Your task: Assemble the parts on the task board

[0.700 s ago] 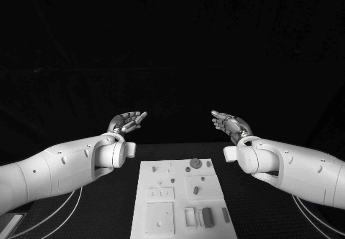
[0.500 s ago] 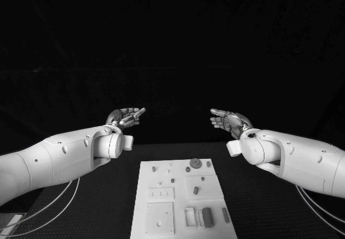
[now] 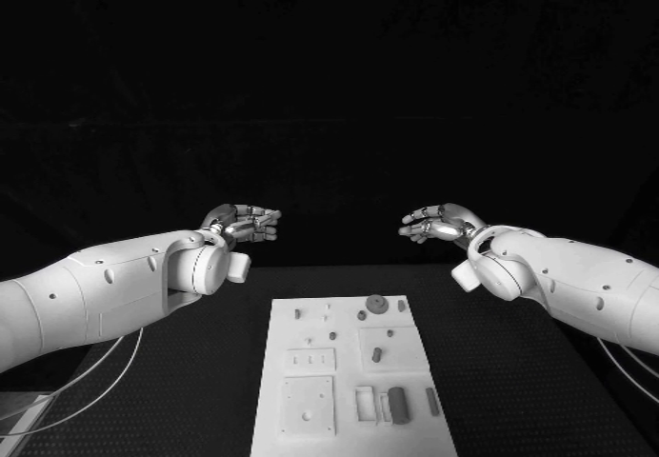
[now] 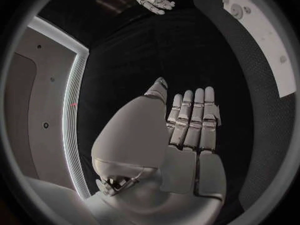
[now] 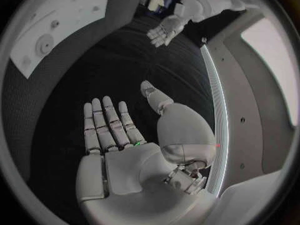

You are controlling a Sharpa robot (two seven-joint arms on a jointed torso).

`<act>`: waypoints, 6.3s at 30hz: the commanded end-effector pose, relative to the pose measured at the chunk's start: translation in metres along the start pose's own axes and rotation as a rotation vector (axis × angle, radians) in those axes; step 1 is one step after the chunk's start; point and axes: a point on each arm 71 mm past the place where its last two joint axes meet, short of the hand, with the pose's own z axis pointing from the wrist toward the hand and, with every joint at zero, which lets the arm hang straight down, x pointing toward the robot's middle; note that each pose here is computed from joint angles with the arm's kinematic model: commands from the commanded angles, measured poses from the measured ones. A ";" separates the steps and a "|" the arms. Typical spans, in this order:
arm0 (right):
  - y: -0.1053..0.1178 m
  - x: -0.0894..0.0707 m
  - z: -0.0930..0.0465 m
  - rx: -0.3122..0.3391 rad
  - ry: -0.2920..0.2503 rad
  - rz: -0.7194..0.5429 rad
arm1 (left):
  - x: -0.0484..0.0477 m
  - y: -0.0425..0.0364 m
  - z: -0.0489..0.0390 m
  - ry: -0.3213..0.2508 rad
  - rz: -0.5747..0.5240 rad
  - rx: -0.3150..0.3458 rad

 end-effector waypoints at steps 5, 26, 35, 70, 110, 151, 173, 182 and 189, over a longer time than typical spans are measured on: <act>0.006 0.002 0.004 -0.111 0.003 -0.562 | 0.0235 -0.0031 -0.0116 0.176 0.032 0.038; -0.006 0.046 0.013 -0.123 0.150 -0.823 | 0.0247 -0.0191 -0.0320 0.201 0.022 0.075; -0.005 0.056 0.015 -0.129 0.165 -0.850 | 0.0329 -0.0171 -0.0313 0.218 0.019 0.077; -0.024 0.080 0.011 -0.105 0.219 -0.932 | 0.0298 -0.0159 -0.0299 0.213 0.023 0.073; -0.028 0.086 0.010 -0.107 0.241 -0.939 | 0.0284 -0.0160 -0.0294 0.210 0.026 0.072; -0.014 0.086 0.007 -0.155 0.104 -0.929 | 0.0265 -0.0159 -0.0283 0.205 0.028 0.072; 0.017 0.109 0.023 -0.257 0.022 -0.968 | 0.0297 -0.0164 -0.0280 0.209 0.025 0.073; 0.021 0.116 0.029 -0.273 0.020 -0.996 | 0.0312 -0.0165 -0.0285 0.213 0.024 0.073; 0.026 0.122 0.032 -0.300 -0.013 -1.046 | 0.0324 -0.0167 -0.0303 0.217 0.022 0.073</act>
